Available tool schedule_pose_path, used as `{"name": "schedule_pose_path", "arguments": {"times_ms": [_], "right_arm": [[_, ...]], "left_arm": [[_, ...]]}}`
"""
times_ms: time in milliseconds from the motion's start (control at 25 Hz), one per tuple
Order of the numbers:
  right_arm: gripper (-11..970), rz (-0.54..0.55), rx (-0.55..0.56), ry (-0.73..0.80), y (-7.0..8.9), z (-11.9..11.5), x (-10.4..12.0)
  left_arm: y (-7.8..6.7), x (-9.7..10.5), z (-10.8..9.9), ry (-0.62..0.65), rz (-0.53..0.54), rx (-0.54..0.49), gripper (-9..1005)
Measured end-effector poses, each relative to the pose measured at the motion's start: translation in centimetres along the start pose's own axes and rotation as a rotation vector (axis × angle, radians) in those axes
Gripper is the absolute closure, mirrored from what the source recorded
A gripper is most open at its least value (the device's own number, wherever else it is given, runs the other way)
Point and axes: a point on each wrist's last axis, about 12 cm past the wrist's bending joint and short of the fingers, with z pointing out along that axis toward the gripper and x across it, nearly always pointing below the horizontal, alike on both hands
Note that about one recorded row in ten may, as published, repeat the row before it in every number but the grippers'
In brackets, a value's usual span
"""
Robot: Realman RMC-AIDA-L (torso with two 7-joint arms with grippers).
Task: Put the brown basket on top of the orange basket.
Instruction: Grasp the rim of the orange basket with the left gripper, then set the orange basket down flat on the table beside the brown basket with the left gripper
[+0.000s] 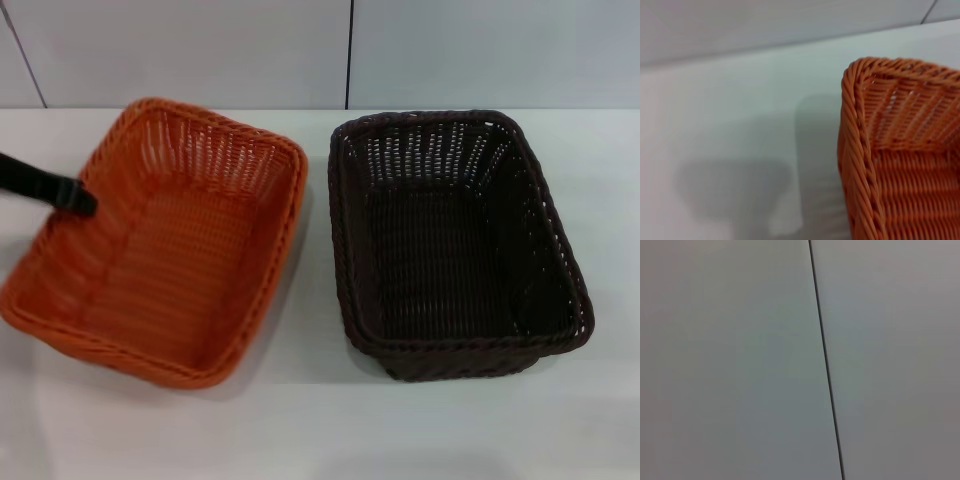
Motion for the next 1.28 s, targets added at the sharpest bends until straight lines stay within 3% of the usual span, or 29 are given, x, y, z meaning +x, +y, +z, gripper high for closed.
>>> {"name": "schedule_pose_path", "arguments": {"times_ms": [120,200,480,520,560,640,680,920,1280], "right_arm": [[266,0.001,0.0,-0.001,0.0,-0.1,0.0],[266,0.001,0.0,-0.001,0.0,-0.1,0.0],[267,0.001,0.005,0.003,-0.1,-0.5,0.2],[267,0.001,0.006,0.003,-0.1,-0.5,0.2],[267,0.001,0.006,0.003,-0.1,-0.5,0.2],[267,0.002,0.006,0.003,-0.2,-0.5,0.2],[266,0.003,0.006,0.003,-0.2,-0.5,0.2],[266,0.003,0.0,-0.001,0.0,-0.4,0.1],[267,0.002,0.0,-0.002,0.0,-0.3,0.1]], "left_arm": [[0.1,-0.8,-1.5,-0.009,0.148,-0.01,820],[-0.2,-1.1,-1.8,0.006,0.181,0.004,820],[-3.6,-2.1,-1.2,0.068,0.337,0.103,821],[-4.7,-2.3,-0.6,0.073,0.37,0.133,821],[-4.7,-2.3,-0.6,0.073,0.37,0.133,821],[-6.2,-2.6,0.1,0.072,0.412,0.171,820],[-6.2,-2.6,0.1,0.072,0.412,0.171,820],[-9.4,-2.9,1.7,0.123,0.501,0.235,819],[-10.6,-2.8,2.1,0.118,0.527,0.325,825]]}}
